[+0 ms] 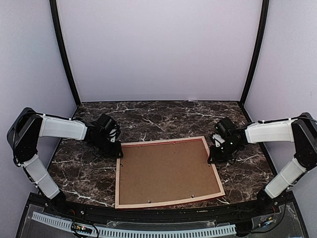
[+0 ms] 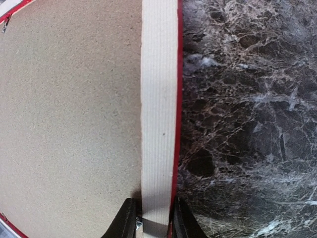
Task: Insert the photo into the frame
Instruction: Press the fastener onto the backboard.
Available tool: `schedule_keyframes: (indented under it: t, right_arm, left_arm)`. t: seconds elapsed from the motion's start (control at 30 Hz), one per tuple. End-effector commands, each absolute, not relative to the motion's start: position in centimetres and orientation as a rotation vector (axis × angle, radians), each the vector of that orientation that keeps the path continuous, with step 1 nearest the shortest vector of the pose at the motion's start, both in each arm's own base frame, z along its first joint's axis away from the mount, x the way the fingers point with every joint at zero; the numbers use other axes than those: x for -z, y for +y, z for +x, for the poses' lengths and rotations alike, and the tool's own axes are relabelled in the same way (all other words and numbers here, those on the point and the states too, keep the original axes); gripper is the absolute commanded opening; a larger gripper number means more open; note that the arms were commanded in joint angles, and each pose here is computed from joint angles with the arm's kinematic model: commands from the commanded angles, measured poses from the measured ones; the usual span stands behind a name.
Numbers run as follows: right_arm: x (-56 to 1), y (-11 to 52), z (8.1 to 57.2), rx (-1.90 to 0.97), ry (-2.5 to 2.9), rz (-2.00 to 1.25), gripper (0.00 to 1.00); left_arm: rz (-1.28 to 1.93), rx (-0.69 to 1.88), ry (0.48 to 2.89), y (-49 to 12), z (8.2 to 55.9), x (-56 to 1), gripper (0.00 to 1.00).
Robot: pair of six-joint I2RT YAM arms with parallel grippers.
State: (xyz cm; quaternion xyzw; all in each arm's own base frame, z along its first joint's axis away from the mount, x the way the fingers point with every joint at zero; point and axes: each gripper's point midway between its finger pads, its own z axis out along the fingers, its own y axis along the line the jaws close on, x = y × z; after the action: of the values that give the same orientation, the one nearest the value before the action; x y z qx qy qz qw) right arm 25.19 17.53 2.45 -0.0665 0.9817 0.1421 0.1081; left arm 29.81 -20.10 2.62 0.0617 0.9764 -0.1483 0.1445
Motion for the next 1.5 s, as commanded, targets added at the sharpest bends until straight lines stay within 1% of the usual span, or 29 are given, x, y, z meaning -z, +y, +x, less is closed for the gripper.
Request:
schedule_keyframes:
  t: [0.0, 0.2, 0.3, 0.37, 0.43, 0.5, 0.57, 0.63, 0.77, 1.0, 1.3, 1.47]
  right_arm:
    - [-1.1, 17.8, 22.9, -0.454, 2.980, -0.312, 0.20]
    - [-0.5, 18.5, 22.2, -0.554, 3.031, -0.311, 0.17]
    - [-0.9, 18.5, 22.7, -0.627, 3.020, -0.258, 0.15]
    - [-1.6, 18.7, 23.2, -0.681, 2.994, -0.236, 0.16]
    - [-2.5, 19.2, 23.7, -0.716, 2.966, -0.242, 0.22]
    - [-3.2, 19.5, 24.1, -0.731, 2.948, -0.245, 0.33]
    - [-3.5, 19.5, 24.3, -0.723, 2.943, -0.243, 0.41]
    - [-3.7, 19.3, 24.3, -0.705, 2.944, -0.242, 0.45]
    - [-3.9, 18.5, 24.0, -0.652, 2.954, -0.226, 0.48]
    - [-3.7, 17.1, 22.9, -0.575, 2.983, -0.177, 0.48]
    - [-2.8, 16.2, 22.5, -0.504, 3.014, -0.160, 0.36]
    - [-2.4, 15.8, 22.4, -0.467, 3.031, -0.159, 0.31]
  left_arm:
    - [0.167, 0.405, 2.814, -19.4, 29.4, -2.8, 0.30]
    - [0.164, 0.402, 2.807, -19.3, 29.5, -3.1, 0.31]
    - [0.156, 0.405, 2.805, -19.3, 29.4, -3.2, 0.31]
    - [0.151, 0.408, 2.801, -19.3, 29.4, -3.2, 0.31]
    - [0.145, 0.414, 2.796, -19.4, 29.5, -3.3, 0.31]
    - [0.141, 0.420, 2.794, -19.5, 29.5, -3.3, 0.31]
    - [0.135, 0.421, 2.794, -19.5, 29.6, -3.2, 0.31]
    - [0.130, 0.425, 2.792, -19.5, 29.6, -3.2, 0.30]
    - [0.118, 0.430, 2.789, -19.6, 29.7, -3.2, 0.31]
    - [0.116, 0.430, 2.787, -19.6, 29.7, -3.1, 0.31]
    - [0.117, 0.423, 2.791, -19.4, 29.5, -3.0, 0.31]
    - [0.118, 0.420, 2.793, -19.4, 29.5, -2.9, 0.31]
